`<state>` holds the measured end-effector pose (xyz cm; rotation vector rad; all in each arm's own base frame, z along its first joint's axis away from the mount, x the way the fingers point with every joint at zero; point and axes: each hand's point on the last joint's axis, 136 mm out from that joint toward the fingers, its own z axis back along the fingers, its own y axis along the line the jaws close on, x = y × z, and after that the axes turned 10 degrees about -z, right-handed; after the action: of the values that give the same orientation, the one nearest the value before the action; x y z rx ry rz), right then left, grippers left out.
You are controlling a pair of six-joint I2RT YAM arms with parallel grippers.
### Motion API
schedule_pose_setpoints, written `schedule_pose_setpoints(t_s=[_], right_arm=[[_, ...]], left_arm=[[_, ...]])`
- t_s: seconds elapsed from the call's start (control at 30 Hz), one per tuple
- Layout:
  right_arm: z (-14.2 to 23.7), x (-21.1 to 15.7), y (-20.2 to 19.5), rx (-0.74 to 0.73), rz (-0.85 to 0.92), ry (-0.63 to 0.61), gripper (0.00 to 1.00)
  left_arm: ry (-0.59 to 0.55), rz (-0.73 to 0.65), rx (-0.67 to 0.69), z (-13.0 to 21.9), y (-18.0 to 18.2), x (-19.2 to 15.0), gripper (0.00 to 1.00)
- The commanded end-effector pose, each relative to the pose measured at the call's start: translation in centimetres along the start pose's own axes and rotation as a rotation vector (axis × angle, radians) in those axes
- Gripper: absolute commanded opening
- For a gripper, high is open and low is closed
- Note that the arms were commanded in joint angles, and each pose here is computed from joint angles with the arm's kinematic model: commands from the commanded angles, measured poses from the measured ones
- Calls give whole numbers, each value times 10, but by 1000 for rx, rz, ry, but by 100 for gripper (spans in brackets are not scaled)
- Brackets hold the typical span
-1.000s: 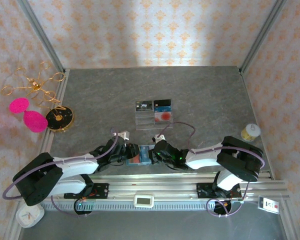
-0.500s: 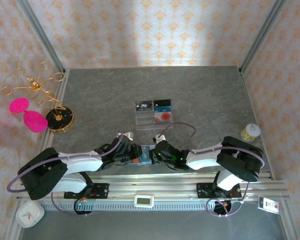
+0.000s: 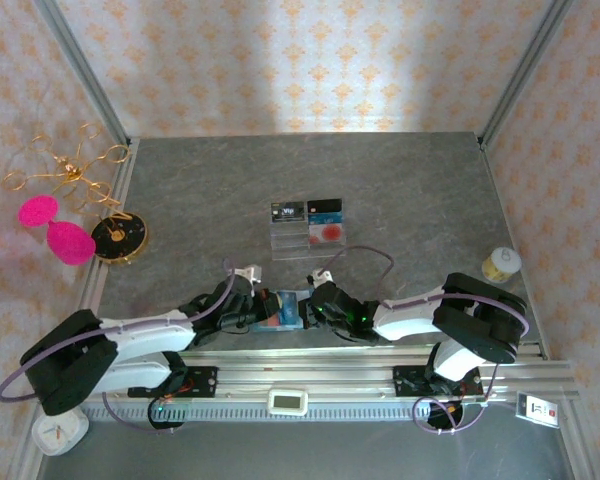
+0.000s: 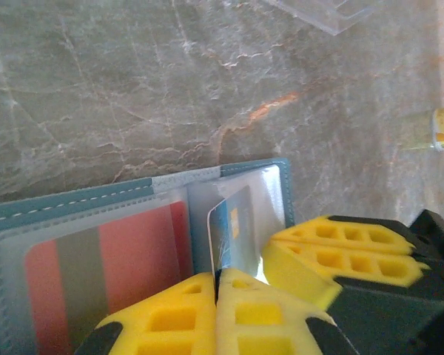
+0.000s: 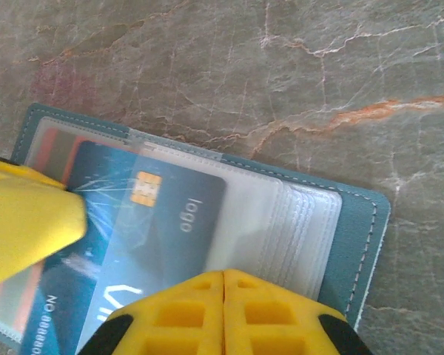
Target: Take the credit cards out of the card holder
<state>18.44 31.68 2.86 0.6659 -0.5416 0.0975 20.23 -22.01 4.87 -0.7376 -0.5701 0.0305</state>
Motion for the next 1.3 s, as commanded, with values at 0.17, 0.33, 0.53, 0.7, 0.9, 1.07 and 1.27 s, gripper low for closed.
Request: schedule_pose_setpoints(t_s=[0.17, 0.33, 0.53, 0.7, 0.9, 1.07, 1.27], right_arm=[[1, -15, -22, -75, -21, 38, 6], [9, -3, -8, -31, -1, 0, 15], [21, 17, 18, 50, 46, -57, 31], [54, 45, 49, 189, 77, -170, 43], [96, 61, 80, 496, 60, -183, 51], [119, 60, 103, 675, 65, -162, 51], [133, 61, 121, 774, 74, -148, 49]], left_arm=[[-80, -63, -38, 19, 9, 4, 0], [-113, -91, -92, 29, 1, 7, 0], [-168, -128, -139, 45, -13, 19, 0], [-257, -168, -261, 65, -39, 33, 0], [-373, -243, -495, 98, -86, 48, 0], [-423, -258, -616, 114, -106, 53, 0], [-435, -254, -670, 120, -117, 57, 0]])
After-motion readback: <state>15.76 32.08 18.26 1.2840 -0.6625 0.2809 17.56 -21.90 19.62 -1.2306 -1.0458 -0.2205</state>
